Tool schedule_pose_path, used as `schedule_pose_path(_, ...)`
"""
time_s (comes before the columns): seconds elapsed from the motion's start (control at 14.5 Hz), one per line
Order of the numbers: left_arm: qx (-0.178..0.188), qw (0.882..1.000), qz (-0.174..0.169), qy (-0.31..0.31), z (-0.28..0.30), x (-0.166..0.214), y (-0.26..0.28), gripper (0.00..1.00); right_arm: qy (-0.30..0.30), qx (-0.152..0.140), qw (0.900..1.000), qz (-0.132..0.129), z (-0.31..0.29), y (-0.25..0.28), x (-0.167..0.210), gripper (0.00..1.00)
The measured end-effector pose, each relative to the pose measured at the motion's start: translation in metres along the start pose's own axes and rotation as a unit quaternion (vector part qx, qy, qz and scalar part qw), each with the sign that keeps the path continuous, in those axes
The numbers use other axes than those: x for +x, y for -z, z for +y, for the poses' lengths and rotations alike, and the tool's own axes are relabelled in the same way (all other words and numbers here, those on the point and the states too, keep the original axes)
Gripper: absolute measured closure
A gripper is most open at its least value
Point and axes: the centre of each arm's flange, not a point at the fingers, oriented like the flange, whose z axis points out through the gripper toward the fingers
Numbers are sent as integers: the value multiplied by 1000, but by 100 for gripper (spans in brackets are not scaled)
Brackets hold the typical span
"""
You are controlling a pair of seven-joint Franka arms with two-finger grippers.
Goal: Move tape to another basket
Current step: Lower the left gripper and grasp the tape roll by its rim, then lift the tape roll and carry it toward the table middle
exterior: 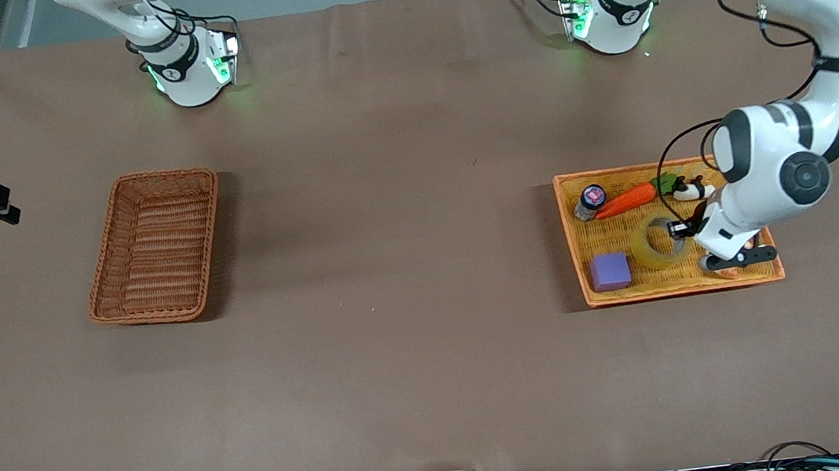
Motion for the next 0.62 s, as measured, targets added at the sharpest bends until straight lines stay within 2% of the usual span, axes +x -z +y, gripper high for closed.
schedule_pose_path(0.14,1,1000,10,-15,18,-3,63,79,0,0,1000,0,0,0,0,0)
schedule_pose_path(0.34,-2,999,25,-46,88,-13,138,79,0,0,1000,0,0,0,0,0)
schedule_pose_path(0.48,-9,998,25,-52,153,-27,151,79,0,0,1000,0,0,0,0,0)
schedule_pose_path(0.62,-16,998,14,-53,219,-48,141,79,0,0,1000,0,0,0,0,0)
